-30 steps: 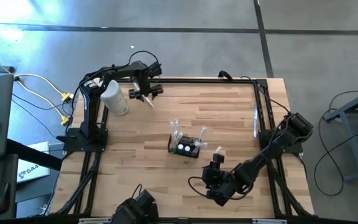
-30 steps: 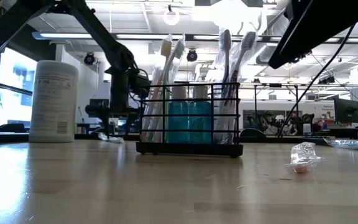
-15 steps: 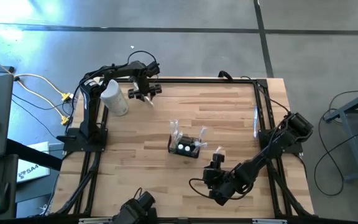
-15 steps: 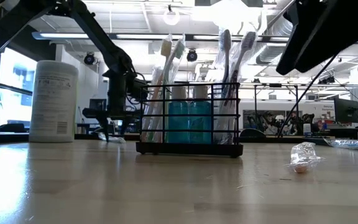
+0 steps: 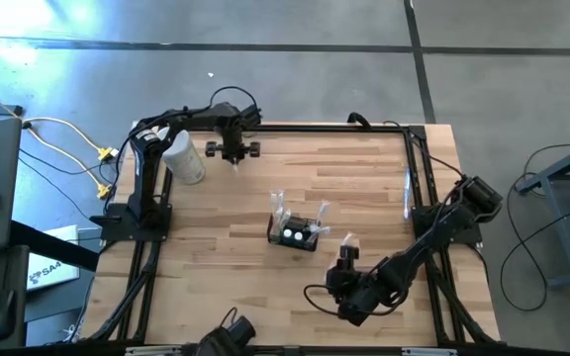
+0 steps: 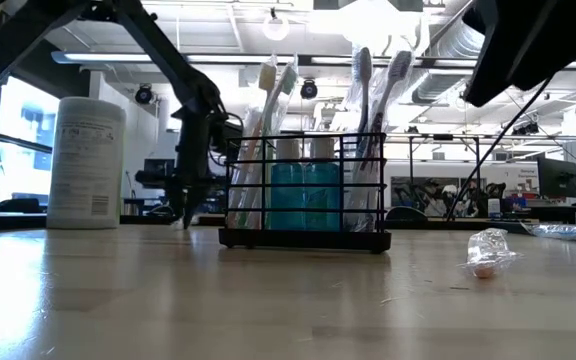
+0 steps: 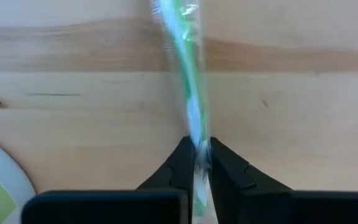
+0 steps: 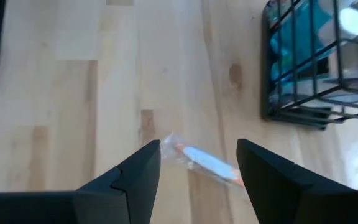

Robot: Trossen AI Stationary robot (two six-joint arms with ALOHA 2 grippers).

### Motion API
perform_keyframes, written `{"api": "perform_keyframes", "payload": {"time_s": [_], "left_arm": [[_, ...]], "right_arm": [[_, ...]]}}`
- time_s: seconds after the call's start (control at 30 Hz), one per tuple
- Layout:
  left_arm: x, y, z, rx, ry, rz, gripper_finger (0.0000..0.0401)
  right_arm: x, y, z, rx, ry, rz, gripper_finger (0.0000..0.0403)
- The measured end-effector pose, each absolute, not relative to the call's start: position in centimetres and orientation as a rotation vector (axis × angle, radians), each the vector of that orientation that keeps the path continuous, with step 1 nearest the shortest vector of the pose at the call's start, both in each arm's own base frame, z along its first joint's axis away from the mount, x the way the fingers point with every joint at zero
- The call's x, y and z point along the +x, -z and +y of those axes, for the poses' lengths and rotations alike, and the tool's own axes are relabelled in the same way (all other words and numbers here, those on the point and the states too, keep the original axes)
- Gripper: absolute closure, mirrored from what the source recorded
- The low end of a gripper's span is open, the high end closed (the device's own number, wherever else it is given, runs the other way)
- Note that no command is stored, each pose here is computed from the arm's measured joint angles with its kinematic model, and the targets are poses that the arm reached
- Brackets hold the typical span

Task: Pick & Place toothbrushing station
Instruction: Put the green toothbrush into the mesh organizer

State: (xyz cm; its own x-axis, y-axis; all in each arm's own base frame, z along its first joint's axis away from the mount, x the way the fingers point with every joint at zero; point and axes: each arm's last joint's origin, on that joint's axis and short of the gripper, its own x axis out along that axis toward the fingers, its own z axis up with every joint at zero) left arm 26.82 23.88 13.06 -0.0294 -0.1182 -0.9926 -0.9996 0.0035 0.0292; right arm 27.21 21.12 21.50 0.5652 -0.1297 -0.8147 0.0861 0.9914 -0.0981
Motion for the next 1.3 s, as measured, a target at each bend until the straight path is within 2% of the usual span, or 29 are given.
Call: {"api": "perform_keyframes", "payload": {"time_s": [0.17,0.53,0.73,0.87,1.1,1.3], "left_arm": [[27.6,-15.1,22.7,-1.115,-1.150,1.293,0.0384],[28.0,-20.9,20.0,-1.012,-1.082,1.129,0.0384],[27.7,-25.2,17.4,-0.853,-1.028,1.030,0.0384],[27.0,-29.3,16.0,-0.736,-1.022,0.881,0.0384],[26.0,-35.9,13.8,-0.481,-0.897,0.673,0.0384],[26.9,-37.6,10.1,-0.296,-0.657,0.585,0.0384]], "right_arm": [[27.3,-21.6,21.5,0.000,0.077,0.974,0.0199],[27.3,-21.6,21.6,0.012,0.037,0.990,0.0199],[27.0,-21.4,21.5,0.023,0.045,1.030,0.0199],[26.6,-21.9,21.2,0.070,0.075,1.047,0.0199],[24.6,-25.5,19.9,0.145,0.193,0.922,0.0199],[22.7,-28.3,19.4,0.143,0.258,0.738,0.0199]]}}
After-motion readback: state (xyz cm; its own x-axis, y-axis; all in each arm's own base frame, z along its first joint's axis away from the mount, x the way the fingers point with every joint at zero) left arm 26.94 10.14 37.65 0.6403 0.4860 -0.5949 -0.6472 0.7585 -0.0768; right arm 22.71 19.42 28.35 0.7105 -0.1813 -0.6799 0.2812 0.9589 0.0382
